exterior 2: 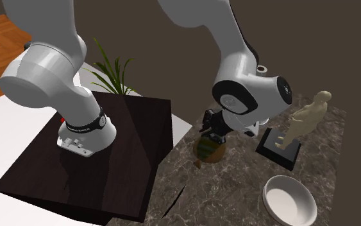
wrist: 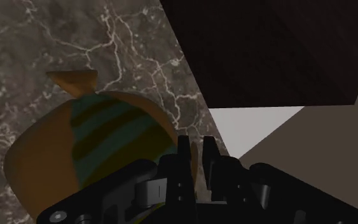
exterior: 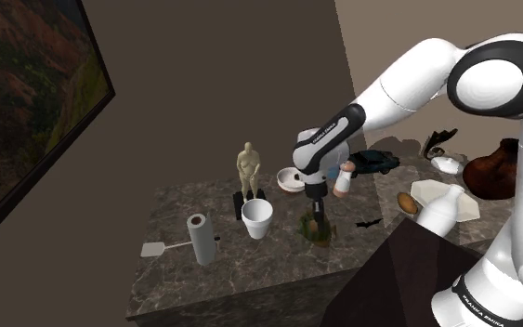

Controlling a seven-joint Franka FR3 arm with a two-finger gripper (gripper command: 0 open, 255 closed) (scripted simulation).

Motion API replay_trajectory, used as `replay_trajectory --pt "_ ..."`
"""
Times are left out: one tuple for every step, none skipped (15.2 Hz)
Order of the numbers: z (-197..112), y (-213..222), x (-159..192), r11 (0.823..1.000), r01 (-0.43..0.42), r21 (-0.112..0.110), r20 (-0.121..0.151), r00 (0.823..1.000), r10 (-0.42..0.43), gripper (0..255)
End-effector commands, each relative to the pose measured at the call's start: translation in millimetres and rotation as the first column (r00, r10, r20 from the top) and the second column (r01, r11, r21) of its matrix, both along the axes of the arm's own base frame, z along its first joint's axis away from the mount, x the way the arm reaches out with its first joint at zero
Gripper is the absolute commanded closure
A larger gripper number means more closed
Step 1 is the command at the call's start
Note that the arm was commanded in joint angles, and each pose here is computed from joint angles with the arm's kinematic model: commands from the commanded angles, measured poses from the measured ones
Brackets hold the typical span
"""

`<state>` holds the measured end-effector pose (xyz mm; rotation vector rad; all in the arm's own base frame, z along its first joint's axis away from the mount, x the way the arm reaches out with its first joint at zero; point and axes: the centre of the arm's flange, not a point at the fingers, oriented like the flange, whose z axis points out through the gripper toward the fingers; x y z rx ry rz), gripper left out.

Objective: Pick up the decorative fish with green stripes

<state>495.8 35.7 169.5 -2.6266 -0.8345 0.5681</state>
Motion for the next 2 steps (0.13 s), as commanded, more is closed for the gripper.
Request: replay_trajectory --pt "6.0 0.7 -0.1 1.000 0.000 0.000 0.000 1.000 0.000 255" --pt "6.0 0.7 -0.1 1.000 0.000 0.000 0.000 1.000 0.000 255"
